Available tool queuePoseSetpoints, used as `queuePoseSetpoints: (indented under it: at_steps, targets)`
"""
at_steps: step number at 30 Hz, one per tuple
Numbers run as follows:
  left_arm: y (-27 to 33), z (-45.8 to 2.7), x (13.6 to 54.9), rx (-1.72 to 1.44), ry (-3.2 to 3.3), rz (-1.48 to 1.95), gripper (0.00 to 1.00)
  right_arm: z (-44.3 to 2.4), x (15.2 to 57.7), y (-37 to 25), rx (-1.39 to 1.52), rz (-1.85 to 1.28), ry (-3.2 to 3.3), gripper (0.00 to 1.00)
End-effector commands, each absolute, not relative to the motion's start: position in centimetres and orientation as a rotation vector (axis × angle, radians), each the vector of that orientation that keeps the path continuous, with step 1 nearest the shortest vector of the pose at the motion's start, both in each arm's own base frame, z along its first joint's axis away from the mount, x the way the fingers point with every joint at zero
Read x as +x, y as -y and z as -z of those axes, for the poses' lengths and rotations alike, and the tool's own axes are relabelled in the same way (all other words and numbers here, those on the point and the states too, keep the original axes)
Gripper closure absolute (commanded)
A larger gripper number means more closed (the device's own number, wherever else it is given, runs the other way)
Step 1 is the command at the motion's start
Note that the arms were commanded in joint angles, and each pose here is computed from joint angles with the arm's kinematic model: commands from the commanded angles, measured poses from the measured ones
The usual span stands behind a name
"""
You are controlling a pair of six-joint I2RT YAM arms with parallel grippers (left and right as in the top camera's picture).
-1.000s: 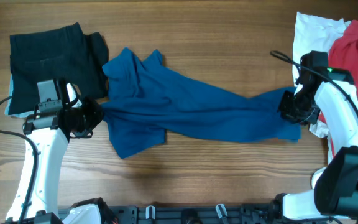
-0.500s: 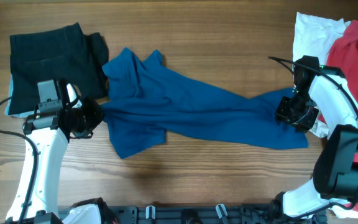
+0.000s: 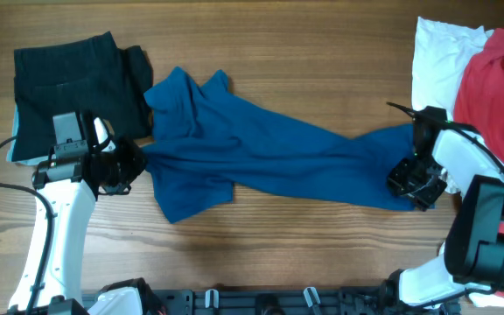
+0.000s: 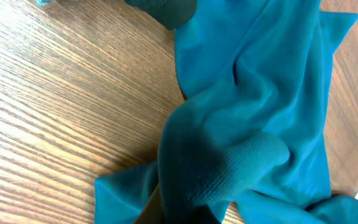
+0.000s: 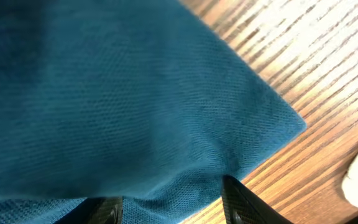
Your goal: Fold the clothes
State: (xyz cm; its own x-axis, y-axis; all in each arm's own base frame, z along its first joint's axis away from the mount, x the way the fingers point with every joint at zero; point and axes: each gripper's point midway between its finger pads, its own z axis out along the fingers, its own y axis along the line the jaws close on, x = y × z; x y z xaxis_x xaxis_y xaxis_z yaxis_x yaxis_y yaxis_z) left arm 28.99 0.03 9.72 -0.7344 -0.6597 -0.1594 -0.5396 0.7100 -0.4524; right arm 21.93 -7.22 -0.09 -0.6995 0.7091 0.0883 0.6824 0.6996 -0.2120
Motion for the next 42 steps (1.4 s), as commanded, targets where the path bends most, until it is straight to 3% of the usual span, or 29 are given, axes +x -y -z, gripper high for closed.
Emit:
queuePoseSetpoints:
  at_steps: [1, 8, 11, 20, 27, 36, 38, 42]
  targets:
    - [-0.2, -9.6, 29.0, -0.916, -2.616, 0.528, 0.96, 1.1, 19.9, 9.1, -1.232, -0.309, 2.649, 0.48]
    - [-0.2, -9.6, 29.0, -0.916, -2.616, 0.528, 0.96, 1.1, 19.2, 10.4, -1.234, -0.259, 2.636, 0.46]
    - [-0.2, -9.6, 29.0, -0.917, -2.616, 0.529, 0.96, 1.1, 18.8, 10.5, -1.235, -0.252, 2.622, 0.33]
    - [-0.2, -9.6, 29.0, -0.917, -2.616, 0.529, 0.96, 1.5, 20.1, 11.8, -1.363, -0.257, 2.645, 0.35]
    - [-0.2, -9.6, 29.0, -0.917, -2.616, 0.529, 0.96, 1.8, 20.9, 11.2, -1.296, -0.175, 2.701, 0.39]
    - [-0.2, -9.6, 29.0, -0.917, -2.616, 0.529, 0.96, 2.6, 23.0, 12.0, -1.358, -0.163, 2.784, 0.58]
    - [-0.2, -9.6, 29.0, -0.917, -2.616, 0.529, 0.96, 3.0, 22.7, 11.9, -1.358, -0.163, 2.784, 0.65]
    - [-0.2, -9.6, 29.0, -0.917, -2.616, 0.529, 0.96, 3.8, 21.6, 11.2, -1.346, -0.145, 2.765, 0.96]
